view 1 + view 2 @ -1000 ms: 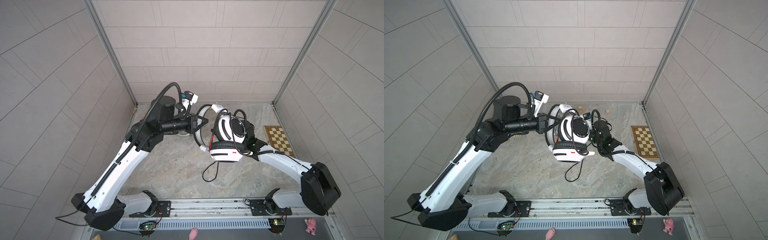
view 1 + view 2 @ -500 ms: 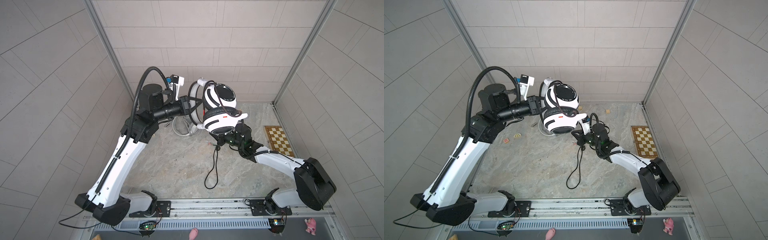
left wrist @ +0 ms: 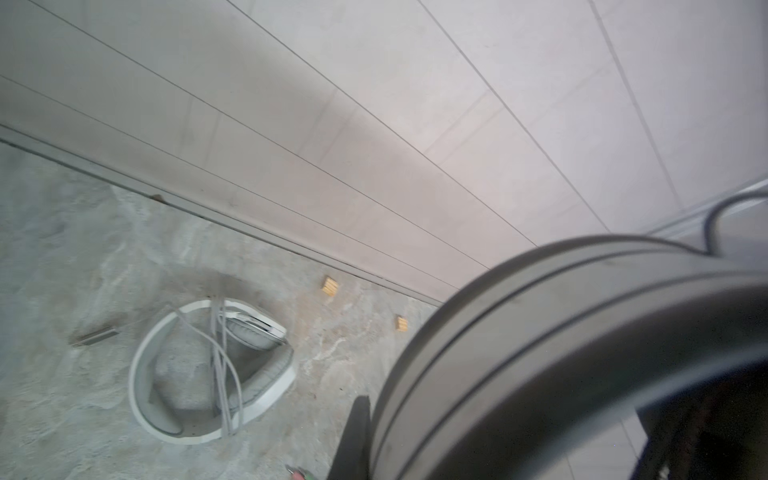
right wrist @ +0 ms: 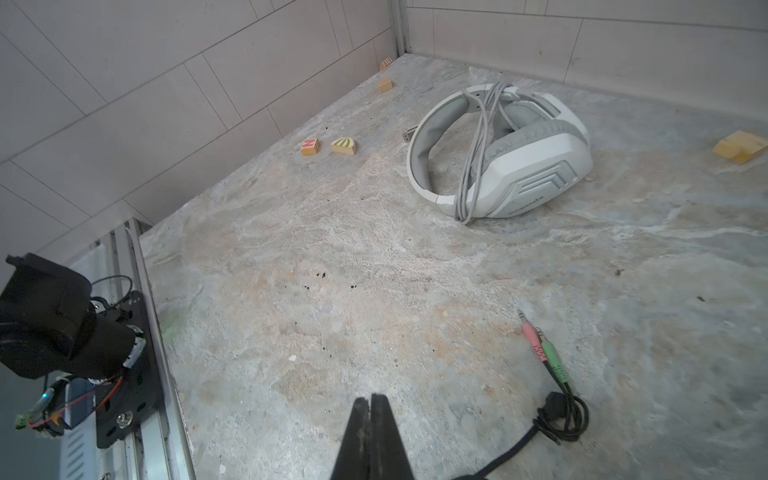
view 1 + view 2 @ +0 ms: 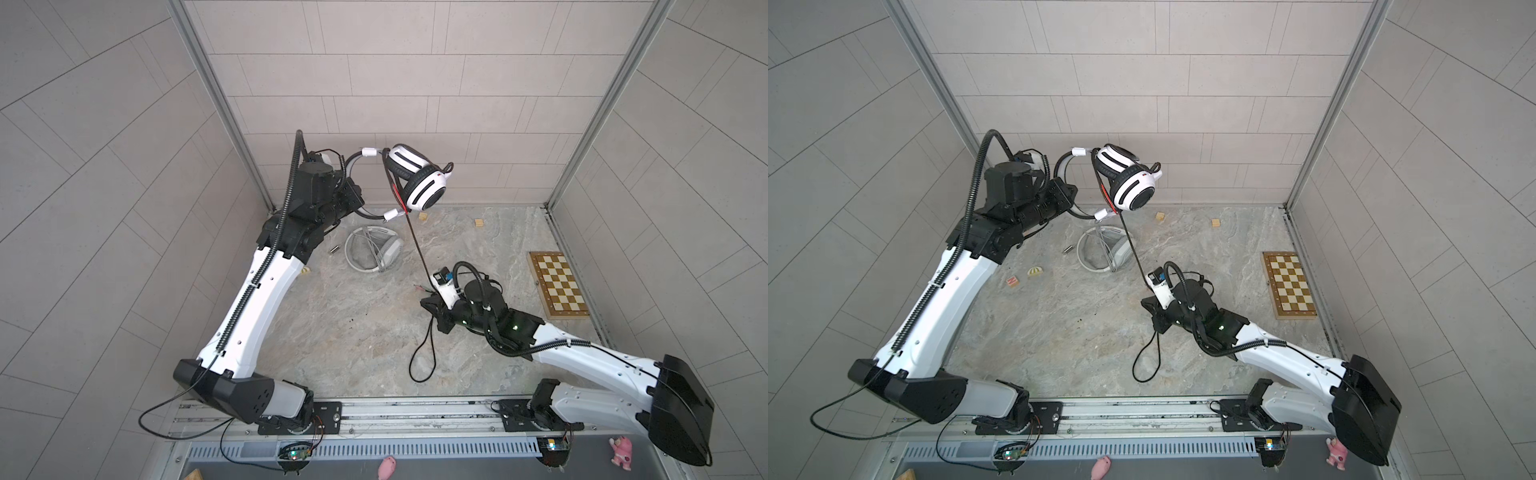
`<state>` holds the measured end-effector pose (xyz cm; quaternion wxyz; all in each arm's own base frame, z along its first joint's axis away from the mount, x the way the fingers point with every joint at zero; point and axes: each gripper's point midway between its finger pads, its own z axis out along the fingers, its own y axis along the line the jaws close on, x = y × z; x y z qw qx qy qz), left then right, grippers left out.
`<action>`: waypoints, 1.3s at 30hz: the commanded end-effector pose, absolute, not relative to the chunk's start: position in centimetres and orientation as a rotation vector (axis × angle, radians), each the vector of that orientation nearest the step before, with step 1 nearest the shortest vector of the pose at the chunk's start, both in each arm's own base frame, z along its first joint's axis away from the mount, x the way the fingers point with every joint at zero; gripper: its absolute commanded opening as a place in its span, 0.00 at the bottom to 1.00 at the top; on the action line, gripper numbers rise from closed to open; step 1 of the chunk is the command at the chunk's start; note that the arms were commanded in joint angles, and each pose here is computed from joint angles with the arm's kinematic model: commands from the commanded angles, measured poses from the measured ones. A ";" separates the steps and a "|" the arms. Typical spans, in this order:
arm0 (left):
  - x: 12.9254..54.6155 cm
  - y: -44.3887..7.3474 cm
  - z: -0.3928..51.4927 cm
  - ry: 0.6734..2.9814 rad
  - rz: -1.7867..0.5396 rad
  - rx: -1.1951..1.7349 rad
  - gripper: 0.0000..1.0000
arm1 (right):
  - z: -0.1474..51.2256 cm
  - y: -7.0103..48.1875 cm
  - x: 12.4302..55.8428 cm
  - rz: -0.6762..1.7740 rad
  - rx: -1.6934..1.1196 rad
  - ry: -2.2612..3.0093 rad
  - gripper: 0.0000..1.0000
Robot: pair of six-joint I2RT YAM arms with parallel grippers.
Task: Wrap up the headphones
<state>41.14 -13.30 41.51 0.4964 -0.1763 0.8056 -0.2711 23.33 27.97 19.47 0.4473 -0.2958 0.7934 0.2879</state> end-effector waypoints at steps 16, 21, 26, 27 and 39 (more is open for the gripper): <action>45.7 -5.8 34.7 1.818 -0.148 -0.720 0.00 | 26.5 24.7 17.1 0.474 -0.903 1.872 0.04; 46.0 -6.4 34.0 1.882 -0.095 -0.629 0.00 | 28.2 25.2 16.5 0.462 -0.934 1.837 0.04; 44.9 -8.0 32.2 1.927 -0.101 -0.555 0.00 | 31.1 26.2 17.2 0.463 -0.914 1.761 0.04; 44.6 -8.5 32.1 1.938 -0.082 -0.515 0.00 | 31.8 26.3 17.4 0.458 -0.907 1.745 0.04; 37.0 -19.5 27.4 2.229 -0.146 0.390 0.00 | 36.9 23.9 23.0 0.292 -0.831 1.722 0.05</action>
